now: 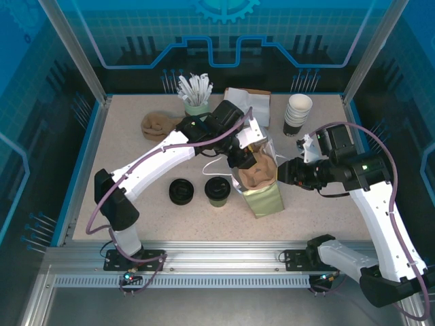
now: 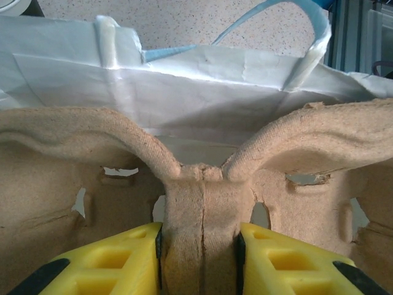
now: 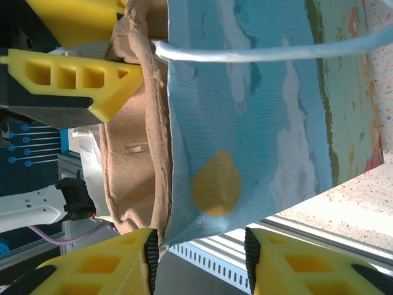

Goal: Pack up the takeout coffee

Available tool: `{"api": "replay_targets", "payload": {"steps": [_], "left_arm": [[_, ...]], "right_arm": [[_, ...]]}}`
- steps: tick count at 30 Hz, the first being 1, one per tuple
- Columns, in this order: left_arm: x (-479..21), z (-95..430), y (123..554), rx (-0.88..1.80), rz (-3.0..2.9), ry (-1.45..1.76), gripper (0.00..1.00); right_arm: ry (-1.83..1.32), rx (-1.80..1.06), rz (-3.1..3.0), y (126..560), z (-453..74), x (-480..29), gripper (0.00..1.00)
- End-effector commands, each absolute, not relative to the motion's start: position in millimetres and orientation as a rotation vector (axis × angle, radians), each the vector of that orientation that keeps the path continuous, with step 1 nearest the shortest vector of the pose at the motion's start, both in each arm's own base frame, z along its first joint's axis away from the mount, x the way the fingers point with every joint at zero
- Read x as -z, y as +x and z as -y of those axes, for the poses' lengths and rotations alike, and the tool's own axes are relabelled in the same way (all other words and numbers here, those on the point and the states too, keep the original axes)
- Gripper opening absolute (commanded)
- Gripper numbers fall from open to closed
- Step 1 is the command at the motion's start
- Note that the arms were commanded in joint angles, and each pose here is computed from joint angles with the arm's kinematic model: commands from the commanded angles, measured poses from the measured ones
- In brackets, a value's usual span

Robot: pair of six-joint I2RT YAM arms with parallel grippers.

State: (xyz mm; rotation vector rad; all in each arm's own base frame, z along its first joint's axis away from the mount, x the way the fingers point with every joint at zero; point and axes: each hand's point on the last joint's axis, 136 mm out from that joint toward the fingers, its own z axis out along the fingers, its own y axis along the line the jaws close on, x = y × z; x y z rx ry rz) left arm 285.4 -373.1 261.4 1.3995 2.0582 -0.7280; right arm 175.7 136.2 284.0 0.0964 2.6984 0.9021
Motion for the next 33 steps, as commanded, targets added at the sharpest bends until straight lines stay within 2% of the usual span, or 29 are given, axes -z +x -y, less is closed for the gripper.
{"api": "replay_targets", "payload": {"steps": [1,14,33], "left_arm": [[-269,373,291,0.715,-2.066,1.375,0.35],[-262,373,297,0.681,-2.081,1.379,0.35],[-256,380,294,0.652,-2.06,1.441,0.35]], "right_arm": [[0.101,-0.953,-2.685,173,-141,-285,0.43],[0.098,-0.937,-2.745,162,-138,-271,0.42],[-0.04,-0.963,-2.684,155,-141,-293,0.42]]}}
